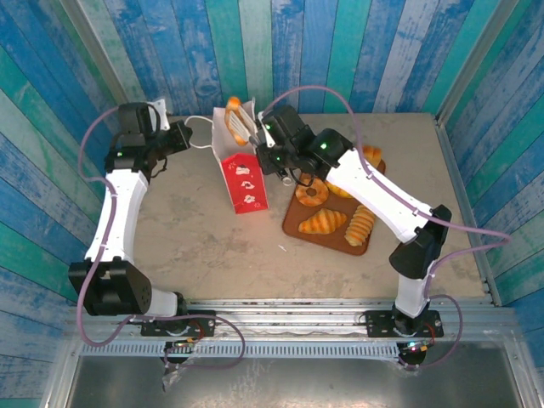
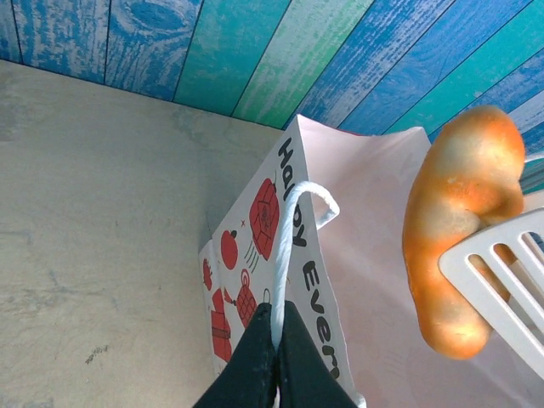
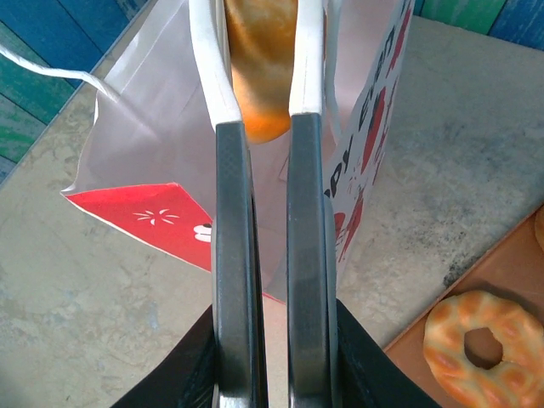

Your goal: Place the fake bread into the paper bag

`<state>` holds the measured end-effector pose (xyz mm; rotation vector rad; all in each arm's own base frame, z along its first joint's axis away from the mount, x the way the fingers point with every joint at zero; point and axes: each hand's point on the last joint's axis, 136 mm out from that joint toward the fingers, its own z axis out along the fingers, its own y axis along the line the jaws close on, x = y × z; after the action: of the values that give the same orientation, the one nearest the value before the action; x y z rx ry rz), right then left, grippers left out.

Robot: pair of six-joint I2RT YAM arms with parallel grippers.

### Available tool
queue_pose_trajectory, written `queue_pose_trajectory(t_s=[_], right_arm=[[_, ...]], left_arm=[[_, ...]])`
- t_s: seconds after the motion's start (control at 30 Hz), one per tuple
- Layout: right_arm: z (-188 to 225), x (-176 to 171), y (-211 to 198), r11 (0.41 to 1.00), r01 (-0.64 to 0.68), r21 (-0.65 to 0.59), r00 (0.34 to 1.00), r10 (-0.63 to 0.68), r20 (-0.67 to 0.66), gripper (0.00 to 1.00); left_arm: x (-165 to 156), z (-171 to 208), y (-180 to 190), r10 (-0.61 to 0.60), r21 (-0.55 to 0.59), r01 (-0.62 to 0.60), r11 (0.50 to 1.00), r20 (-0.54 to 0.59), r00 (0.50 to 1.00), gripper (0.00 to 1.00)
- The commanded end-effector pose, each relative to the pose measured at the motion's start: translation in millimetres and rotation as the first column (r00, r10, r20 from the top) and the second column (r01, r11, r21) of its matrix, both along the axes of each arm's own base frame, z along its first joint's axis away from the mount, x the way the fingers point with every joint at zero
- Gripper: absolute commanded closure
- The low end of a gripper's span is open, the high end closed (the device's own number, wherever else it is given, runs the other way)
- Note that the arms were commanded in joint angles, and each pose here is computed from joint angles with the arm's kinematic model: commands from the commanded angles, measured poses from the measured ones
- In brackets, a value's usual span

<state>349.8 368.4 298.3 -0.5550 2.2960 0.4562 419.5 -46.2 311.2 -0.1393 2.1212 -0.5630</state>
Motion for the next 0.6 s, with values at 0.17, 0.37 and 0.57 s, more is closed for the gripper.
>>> queue_pose_trajectory(t_s=[0.17,0.37,0.57], right_arm=[[1,-3,17,0.999,-0.033,0.034,0.999,0.034,-0.039,0.98],[-8,-4,18,0.999,-0.028,0.014,0.997,0.029,-0.075,0.97],[-8,-6,24,0.999,-0.039,0.038,0.995,0.043,-0.091,0.96]], left_arm=[[-13,17,0,-0.002,0.008,0.002,1.000,0.057,0.998,0.98],[-14,18,2,0.006,0.021,-0.007,1.000,0.059,0.998,0.98],[-16,20,2,0.002,0.021,-0.004,1.000,0.064,0.998,0.98]])
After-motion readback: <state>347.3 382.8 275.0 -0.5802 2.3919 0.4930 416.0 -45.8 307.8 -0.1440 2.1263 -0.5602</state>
